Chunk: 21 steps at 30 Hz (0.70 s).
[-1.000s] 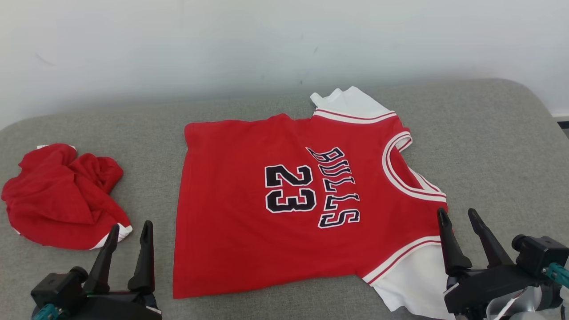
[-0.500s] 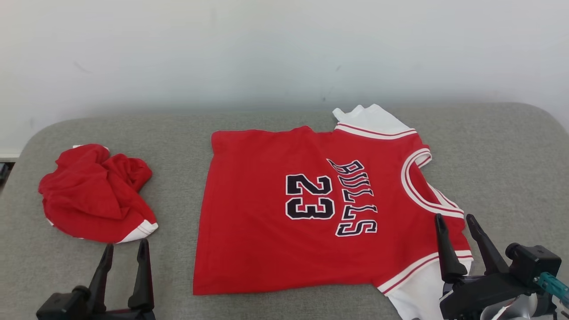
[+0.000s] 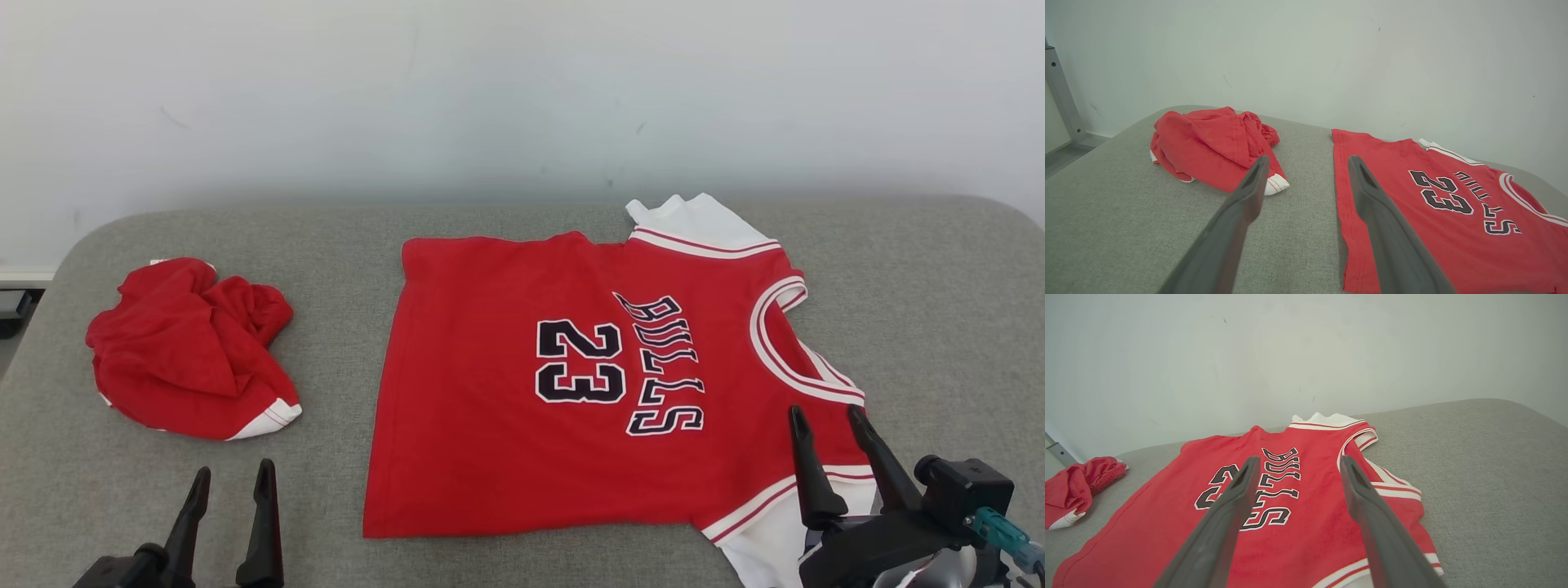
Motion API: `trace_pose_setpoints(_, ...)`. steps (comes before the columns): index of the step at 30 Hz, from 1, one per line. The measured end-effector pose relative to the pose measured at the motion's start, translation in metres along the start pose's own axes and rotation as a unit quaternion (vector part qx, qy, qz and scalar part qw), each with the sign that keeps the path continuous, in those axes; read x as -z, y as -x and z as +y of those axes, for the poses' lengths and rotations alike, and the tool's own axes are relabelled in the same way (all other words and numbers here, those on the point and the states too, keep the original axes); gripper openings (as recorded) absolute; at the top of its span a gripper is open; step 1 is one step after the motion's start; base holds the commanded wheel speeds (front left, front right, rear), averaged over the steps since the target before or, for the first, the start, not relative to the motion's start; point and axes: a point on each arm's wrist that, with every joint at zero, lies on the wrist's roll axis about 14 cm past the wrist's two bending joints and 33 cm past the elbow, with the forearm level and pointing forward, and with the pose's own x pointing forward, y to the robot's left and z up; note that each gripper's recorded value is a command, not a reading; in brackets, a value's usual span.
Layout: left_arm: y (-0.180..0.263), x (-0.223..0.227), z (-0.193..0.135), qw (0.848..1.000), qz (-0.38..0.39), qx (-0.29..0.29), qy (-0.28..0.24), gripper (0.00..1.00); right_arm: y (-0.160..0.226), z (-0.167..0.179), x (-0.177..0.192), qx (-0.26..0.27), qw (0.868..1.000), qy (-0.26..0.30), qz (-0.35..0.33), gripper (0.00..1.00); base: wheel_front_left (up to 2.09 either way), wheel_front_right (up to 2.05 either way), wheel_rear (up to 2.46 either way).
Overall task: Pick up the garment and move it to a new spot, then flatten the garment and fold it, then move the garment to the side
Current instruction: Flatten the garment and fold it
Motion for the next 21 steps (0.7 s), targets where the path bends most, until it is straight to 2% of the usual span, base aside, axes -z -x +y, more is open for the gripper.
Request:
trace_pose_setpoints(15, -0.003, 0.008, -0.006, 1.000, 0.021, 0.010, -0.002, 1.00, 0.002, -0.009, 0.009, 0.013, 1.000, 0.008, 0.011, 1.00, 0.00, 0.00, 0.00)
trace_pose_setpoints(21, 0.001, 0.026, -0.023, 0.997, 0.066, 0.047, 0.019, 1.00, 0.005, -0.022, 0.021, 0.031, 0.998, 0.028, 0.042, 1.00, 0.00, 0.00, 0.00)
